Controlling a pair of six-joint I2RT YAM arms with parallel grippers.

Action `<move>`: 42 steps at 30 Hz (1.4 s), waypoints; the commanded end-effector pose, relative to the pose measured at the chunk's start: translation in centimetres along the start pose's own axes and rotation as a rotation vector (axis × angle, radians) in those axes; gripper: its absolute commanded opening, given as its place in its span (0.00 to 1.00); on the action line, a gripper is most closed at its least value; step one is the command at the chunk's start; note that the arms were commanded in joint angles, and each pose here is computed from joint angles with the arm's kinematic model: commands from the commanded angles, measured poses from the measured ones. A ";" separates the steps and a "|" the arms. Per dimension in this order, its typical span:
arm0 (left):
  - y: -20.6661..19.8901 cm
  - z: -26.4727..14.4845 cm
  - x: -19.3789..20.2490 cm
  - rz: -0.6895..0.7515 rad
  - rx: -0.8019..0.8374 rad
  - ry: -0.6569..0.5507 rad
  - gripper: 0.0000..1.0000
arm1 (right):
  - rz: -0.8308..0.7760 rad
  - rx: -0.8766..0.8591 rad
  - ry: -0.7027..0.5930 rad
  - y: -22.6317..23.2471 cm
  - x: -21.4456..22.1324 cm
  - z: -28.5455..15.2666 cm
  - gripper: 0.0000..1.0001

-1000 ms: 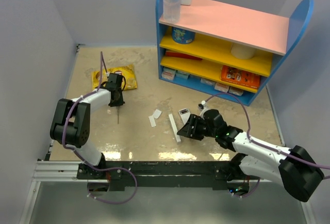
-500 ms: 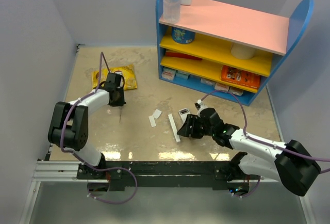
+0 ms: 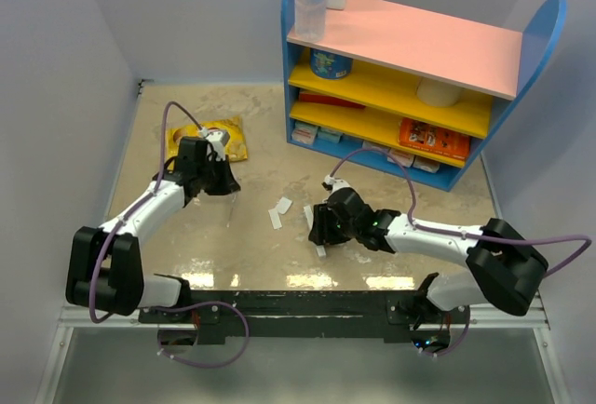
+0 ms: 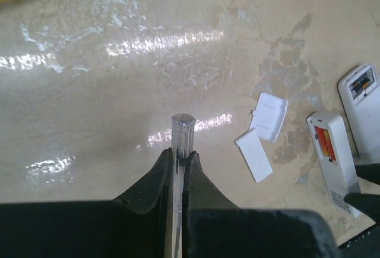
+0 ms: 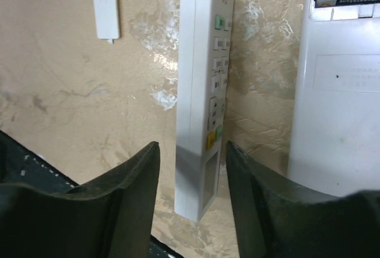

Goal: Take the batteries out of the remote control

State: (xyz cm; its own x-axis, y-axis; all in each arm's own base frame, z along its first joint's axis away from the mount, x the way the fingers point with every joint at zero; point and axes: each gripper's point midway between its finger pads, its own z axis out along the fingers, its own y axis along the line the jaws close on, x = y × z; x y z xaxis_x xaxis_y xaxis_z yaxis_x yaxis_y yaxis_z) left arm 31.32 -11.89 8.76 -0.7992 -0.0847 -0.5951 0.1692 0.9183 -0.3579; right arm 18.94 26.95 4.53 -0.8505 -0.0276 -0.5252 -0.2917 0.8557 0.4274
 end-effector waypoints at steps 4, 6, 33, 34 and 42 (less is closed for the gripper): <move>-2.2 -0.3 0.7 0.053 0.153 -0.021 0.00 | -0.007 0.026 -0.048 -0.3 -0.7 0.1 0.28; -2.9 -0.6 0.8 0.068 0.191 -0.033 0.00 | 0.021 -0.021 -0.059 0.5 -0.6 -0.1 0.19; -12.1 -4.8 0.9 0.249 0.581 -0.127 0.00 | 0.245 -0.204 -0.254 3.0 -3.5 -5.6 0.57; -12.7 -5.1 1.2 0.252 0.617 -0.119 0.00 | 0.218 -0.237 -0.259 3.7 -3.9 -6.2 0.57; -17.1 -8.4 3.4 0.325 0.890 -0.095 0.00 | 0.057 -0.550 -0.363 10.7 -7.9 -12.0 0.56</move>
State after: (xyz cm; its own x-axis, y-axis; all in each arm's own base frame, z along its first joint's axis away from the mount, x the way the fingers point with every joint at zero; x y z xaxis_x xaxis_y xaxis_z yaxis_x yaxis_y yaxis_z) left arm 23.01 -23.12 15.86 -0.6684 0.0470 -0.7423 0.6824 0.4357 -0.5869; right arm 17.82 28.53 16.63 -0.7573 0.2832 -0.5884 -0.3508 0.5836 0.7324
